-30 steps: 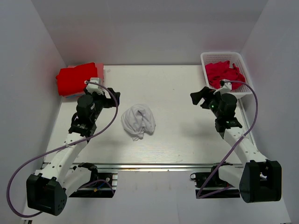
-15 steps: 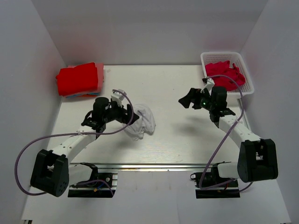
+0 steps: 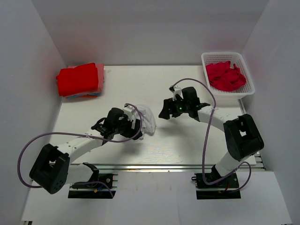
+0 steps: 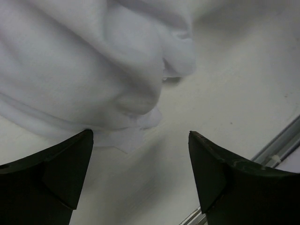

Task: Fold and stack the t-shirts
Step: Flatten out the tshirt

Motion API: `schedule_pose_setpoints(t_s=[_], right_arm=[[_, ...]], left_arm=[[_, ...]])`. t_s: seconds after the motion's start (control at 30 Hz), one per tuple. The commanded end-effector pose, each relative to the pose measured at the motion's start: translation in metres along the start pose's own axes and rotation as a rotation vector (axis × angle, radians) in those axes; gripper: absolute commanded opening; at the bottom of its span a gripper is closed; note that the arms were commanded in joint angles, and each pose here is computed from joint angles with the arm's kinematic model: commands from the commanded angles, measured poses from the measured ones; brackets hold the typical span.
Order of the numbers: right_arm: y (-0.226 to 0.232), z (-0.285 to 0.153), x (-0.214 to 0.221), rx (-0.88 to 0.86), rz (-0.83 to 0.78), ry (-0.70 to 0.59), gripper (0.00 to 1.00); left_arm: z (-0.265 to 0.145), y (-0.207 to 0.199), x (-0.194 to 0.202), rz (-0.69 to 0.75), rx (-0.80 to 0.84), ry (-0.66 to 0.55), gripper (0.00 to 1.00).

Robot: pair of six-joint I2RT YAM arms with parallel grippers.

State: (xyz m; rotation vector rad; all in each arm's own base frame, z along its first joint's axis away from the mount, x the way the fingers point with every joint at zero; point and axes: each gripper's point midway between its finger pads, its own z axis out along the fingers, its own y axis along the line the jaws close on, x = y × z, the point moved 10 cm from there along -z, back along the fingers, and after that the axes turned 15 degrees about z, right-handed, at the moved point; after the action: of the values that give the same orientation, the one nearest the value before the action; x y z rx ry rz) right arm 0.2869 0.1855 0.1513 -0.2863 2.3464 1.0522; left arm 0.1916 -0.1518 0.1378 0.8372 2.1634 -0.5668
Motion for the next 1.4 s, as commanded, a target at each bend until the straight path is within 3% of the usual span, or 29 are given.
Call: schedule_pose_setpoints(t_s=[0.0,0.1,0.13,0.4,0.5,0.53,0.6,0.63,0.67,0.77,0.97,1.17,1.37], right_arm=[[0.013,0.013,0.002,-0.03,-0.069,0.042,0.79],[0.016,0.026,0.011,-0.036,-0.078,0.084,0.69],[0.021,0.034,0.013,-0.054,-0.098,0.107,0.69],[0.032,0.061,0.013,-0.085,-0.127,0.138,0.69],[0.032,0.071,0.012,-0.088,-0.118,0.134,0.62],[0.032,0.073,0.011,-0.093,-0.107,0.131,0.42],[0.036,0.073,0.006,-0.101,-0.106,0.118,0.19],[0.038,0.072,0.006,-0.107,-0.117,0.114,0.0],[0.04,0.069,0.003,-0.1,-0.115,0.101,0.0],[0.044,0.056,-0.005,-0.051,-0.125,0.03,0.0],[0.056,0.02,-0.034,0.099,-0.132,-0.209,0.0],[0.079,-0.014,-0.084,0.239,-0.211,-0.446,0.0],[0.112,-0.07,-0.132,0.317,-0.291,-0.732,0.0]], left_arm=[[0.001,0.006,-0.012,-0.031,-0.13,-0.009,0.88],[0.004,0.011,-0.017,-0.07,-0.202,-0.013,0.77],[0.006,0.015,-0.015,-0.094,-0.27,-0.003,0.65],[0.009,0.019,-0.025,-0.112,-0.313,-0.09,0.56],[0.014,0.019,-0.026,-0.11,-0.291,-0.099,0.52],[0.014,0.019,-0.032,-0.098,-0.279,-0.118,0.48],[0.017,0.017,-0.035,-0.093,-0.245,-0.136,0.38],[0.018,0.017,-0.035,-0.078,-0.237,-0.139,0.31],[0.018,0.017,-0.041,-0.075,-0.237,-0.158,0.0],[0.015,0.02,-0.046,-0.076,-0.279,-0.177,0.0],[-0.025,0.028,-0.074,-0.152,-0.511,-0.391,0.0],[-0.069,0.034,-0.126,-0.135,-0.677,-0.582,0.0],[-0.108,0.041,-0.179,-0.135,-0.845,-0.675,0.0]])
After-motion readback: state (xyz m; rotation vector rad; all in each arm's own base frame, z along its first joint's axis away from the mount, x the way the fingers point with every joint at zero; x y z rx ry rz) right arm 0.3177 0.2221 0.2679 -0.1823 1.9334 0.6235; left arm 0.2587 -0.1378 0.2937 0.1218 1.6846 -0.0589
